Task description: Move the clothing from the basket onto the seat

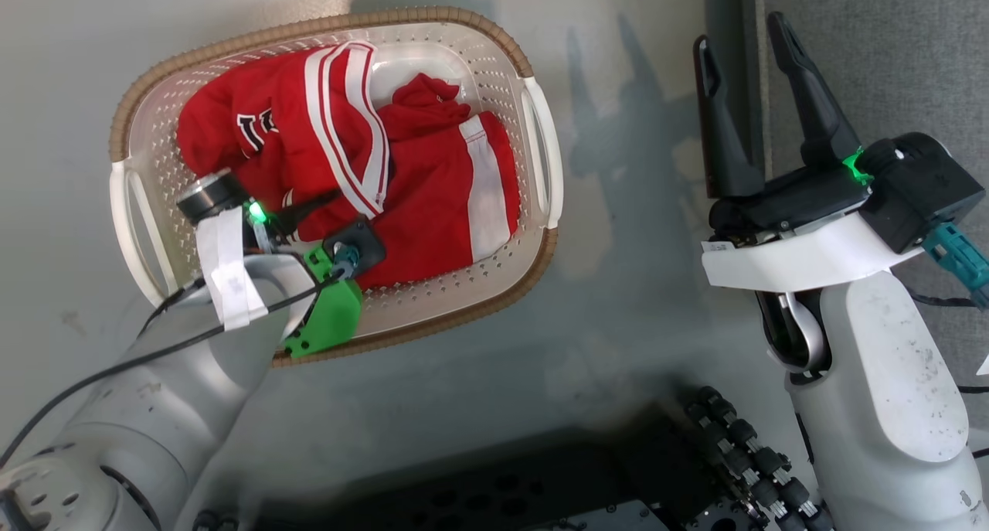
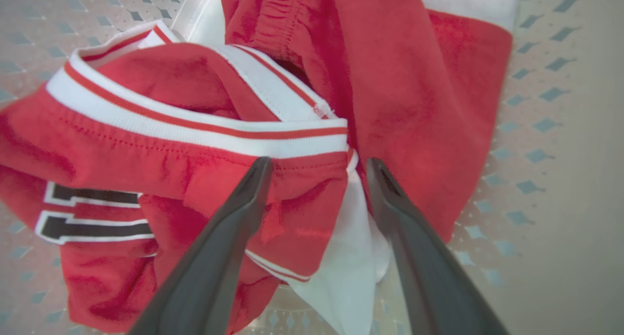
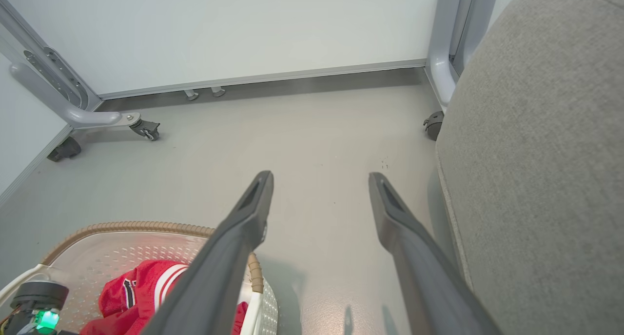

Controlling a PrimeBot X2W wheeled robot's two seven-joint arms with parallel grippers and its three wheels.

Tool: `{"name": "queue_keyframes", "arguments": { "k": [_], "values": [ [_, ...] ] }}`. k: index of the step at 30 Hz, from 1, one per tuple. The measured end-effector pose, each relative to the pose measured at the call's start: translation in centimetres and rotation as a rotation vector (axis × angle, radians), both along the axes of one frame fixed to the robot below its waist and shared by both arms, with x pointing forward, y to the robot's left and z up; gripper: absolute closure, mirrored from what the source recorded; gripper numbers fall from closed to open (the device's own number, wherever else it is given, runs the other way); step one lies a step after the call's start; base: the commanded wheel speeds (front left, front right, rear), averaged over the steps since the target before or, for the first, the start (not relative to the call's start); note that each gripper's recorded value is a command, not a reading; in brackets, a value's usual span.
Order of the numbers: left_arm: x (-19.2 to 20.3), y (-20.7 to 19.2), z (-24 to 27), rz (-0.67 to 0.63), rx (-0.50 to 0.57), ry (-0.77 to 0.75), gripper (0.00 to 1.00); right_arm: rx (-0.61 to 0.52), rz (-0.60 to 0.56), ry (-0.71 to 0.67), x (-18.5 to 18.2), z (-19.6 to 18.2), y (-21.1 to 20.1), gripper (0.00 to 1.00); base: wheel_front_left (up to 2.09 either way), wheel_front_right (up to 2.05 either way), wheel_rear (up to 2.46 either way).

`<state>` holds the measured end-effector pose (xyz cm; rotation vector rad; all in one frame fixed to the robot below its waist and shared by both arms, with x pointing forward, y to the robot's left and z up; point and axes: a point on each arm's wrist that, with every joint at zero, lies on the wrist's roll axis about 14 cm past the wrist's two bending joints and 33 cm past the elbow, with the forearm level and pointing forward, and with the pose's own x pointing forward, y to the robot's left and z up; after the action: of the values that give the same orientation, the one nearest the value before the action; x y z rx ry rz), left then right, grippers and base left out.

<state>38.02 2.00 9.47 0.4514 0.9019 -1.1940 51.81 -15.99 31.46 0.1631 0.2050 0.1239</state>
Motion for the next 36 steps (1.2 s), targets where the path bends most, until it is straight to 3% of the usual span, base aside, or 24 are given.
{"name": "queue_keyframes", "arguments": {
  "k": [13,36],
  "values": [
    [2.6,0.9,-1.5,0.053,0.044,-0.107,0.0,0.01,0.019,0.037,-0.1,-2.1,0.8,0.0,0.0,0.0,0.0],
    [1.5,2.4,-5.7,0.083,0.105,-0.048,0.0,0.01,0.03,0.112,-0.6,-6.9,1.2,0.0,0.0,0.0,0.0]
  ]
}}
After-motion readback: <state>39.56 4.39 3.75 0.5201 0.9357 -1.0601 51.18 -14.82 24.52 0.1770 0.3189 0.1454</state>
